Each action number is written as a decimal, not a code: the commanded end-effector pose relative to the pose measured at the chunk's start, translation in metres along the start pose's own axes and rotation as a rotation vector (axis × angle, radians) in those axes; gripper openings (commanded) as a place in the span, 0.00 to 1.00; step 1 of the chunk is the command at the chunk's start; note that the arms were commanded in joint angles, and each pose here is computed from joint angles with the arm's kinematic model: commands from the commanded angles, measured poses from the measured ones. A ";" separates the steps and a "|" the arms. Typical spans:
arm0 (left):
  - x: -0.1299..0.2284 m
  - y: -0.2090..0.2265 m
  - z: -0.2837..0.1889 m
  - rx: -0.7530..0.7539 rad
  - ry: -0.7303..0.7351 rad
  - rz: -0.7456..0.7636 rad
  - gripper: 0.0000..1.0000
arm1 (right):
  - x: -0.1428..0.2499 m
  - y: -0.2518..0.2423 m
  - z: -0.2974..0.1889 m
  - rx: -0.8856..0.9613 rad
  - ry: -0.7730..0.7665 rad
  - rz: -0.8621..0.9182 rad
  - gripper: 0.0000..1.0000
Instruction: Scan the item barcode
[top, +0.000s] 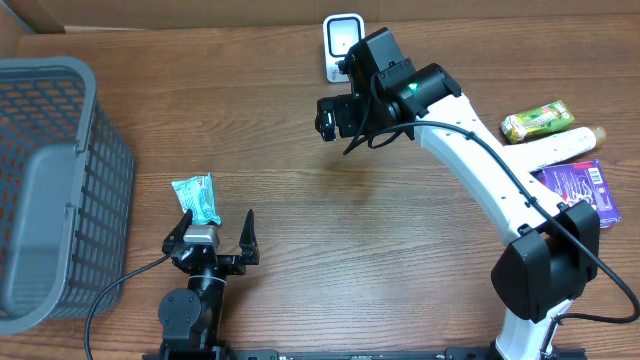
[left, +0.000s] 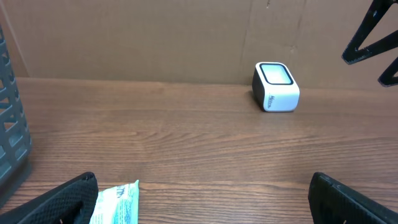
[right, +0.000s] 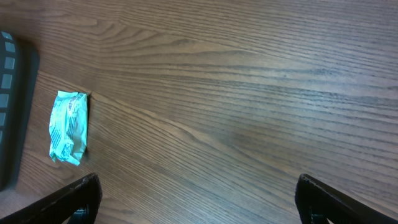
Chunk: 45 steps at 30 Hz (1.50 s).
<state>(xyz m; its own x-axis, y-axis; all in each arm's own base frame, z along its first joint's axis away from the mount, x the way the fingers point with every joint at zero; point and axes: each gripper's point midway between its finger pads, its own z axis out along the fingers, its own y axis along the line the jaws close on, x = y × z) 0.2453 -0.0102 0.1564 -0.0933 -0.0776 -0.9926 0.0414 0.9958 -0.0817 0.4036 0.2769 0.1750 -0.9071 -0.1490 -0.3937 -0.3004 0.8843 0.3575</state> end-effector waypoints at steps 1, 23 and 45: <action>0.000 0.003 0.000 -0.013 -0.006 -0.018 0.99 | -0.006 0.005 -0.010 -0.015 -0.027 -0.012 1.00; 0.000 0.003 0.000 -0.013 -0.006 -0.018 1.00 | 0.001 0.040 -0.004 -0.084 -0.025 -0.072 1.00; 0.000 0.003 0.000 -0.014 -0.006 -0.018 1.00 | -0.001 0.149 0.057 -0.251 -0.096 -0.184 0.99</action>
<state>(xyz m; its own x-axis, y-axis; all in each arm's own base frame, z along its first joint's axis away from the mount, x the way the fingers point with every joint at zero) 0.2453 -0.0102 0.1564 -0.0933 -0.0776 -0.9926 0.0414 0.9958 -0.0817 0.3744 0.4085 0.1450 -0.8423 -0.2599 -0.4723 -0.4818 0.7558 0.4434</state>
